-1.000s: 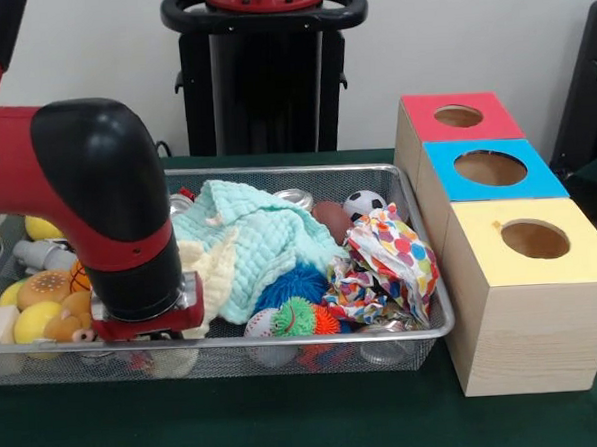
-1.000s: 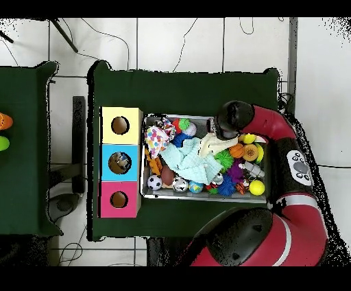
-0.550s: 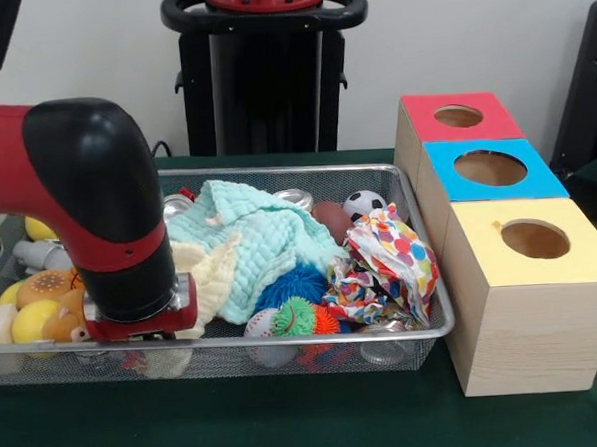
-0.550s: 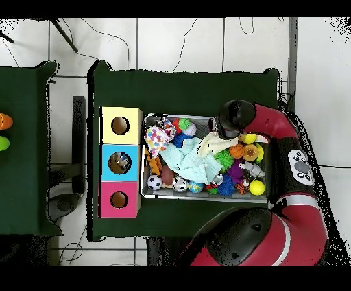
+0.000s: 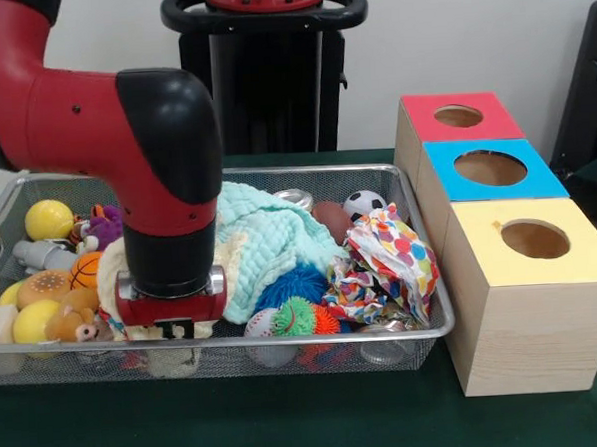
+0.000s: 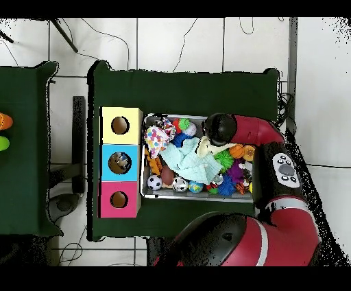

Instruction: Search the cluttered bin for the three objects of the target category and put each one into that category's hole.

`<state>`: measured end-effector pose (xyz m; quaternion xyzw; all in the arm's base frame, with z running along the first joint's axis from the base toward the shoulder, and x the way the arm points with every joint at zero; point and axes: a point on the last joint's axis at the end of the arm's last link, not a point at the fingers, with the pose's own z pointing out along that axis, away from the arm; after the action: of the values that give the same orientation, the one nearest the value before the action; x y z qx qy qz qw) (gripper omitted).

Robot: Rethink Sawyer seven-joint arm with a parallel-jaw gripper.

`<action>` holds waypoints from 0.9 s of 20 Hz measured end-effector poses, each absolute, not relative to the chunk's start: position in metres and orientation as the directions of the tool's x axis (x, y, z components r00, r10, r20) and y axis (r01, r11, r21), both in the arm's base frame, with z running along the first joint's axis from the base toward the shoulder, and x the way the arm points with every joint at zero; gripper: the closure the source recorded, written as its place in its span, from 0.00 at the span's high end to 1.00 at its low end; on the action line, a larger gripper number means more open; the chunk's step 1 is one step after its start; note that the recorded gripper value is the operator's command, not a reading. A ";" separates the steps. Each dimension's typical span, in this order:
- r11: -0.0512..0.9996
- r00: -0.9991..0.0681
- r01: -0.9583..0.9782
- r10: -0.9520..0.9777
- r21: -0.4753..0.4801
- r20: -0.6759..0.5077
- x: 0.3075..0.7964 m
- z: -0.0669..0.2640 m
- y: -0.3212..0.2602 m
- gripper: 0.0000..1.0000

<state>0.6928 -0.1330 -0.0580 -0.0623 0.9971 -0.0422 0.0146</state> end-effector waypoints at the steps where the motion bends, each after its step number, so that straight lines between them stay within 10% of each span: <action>1: 0.989 -0.992 -0.121 -0.124 -0.090 -0.035 0.691 -0.058 -0.132 0.00; 18: 0.988 -0.953 -0.077 -0.113 -0.136 -0.282 0.656 -0.068 -0.133 0.00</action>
<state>0.6560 -0.1331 -0.0683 -0.0483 0.9861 -0.0618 0.1462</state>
